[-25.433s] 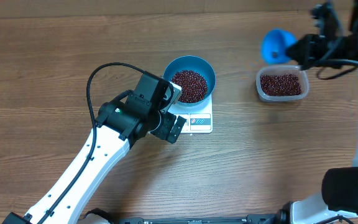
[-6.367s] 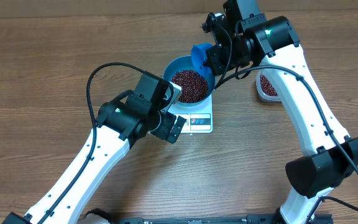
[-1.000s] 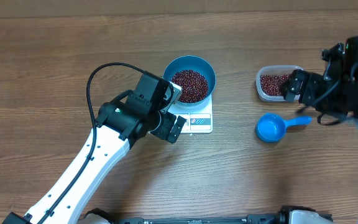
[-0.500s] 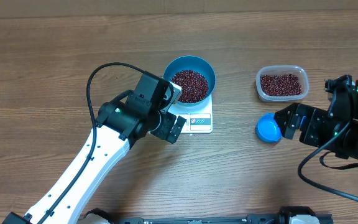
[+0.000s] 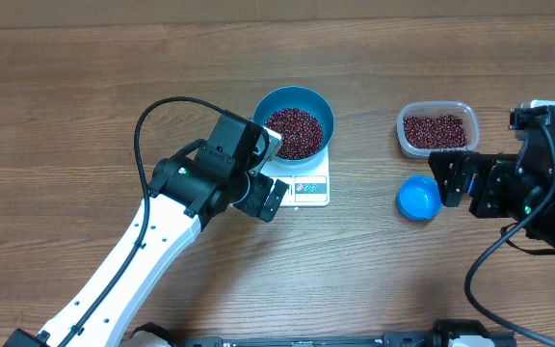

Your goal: Scoop item into bowl and weigh 150g on scale

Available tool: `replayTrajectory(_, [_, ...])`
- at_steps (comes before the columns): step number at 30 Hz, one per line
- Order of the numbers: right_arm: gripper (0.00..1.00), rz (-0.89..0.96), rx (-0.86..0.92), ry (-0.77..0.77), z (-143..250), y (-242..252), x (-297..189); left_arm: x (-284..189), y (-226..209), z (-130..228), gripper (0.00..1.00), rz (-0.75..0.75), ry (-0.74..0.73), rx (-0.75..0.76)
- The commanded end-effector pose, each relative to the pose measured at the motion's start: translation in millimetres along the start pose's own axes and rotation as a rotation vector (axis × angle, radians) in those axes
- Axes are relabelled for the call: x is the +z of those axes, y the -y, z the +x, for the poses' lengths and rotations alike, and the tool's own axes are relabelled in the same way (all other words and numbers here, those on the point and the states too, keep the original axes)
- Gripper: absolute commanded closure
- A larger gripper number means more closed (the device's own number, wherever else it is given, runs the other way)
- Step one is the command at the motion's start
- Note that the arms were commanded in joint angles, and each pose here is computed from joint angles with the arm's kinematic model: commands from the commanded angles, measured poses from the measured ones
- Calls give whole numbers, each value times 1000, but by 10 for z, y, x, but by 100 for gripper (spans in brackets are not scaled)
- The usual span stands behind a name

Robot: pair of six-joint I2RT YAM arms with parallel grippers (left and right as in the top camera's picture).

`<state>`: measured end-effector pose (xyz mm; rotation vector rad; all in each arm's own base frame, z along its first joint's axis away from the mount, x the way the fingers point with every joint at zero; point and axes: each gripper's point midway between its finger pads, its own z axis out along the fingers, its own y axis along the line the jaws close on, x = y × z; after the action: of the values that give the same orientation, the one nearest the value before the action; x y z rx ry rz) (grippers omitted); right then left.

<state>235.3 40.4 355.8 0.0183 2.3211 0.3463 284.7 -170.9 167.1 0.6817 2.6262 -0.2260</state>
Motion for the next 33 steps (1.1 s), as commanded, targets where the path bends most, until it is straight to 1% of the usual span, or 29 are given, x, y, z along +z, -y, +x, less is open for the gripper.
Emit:
replayTrajectory(1, [0,31,-45,76,41,67,7,-51,-25,-5,0,-6,20,14])
replayTrajectory(10, [0,33,-117,385,58,139,51,-51,-25,-4,0,-6,19,14])
replayTrajectory(13, [0,22,-139,485,140,176,157,-51,-25,-4,1,-6,19,14])
replayTrajectory(20, [0,10,-160,588,368,264,403,-51,-25,-4,0,-6,19,14])
replayTrajectory(24, [0,-6,-179,658,592,335,647,-51,-26,-5,0,-6,20,14])
replayTrajectory(28, [0,-20,-168,656,860,414,901,-51,-25,-4,0,-6,19,14])
replayTrajectory(33, [0,-37,-177,673,1022,446,1052,-51,-25,-4,0,-6,19,14])
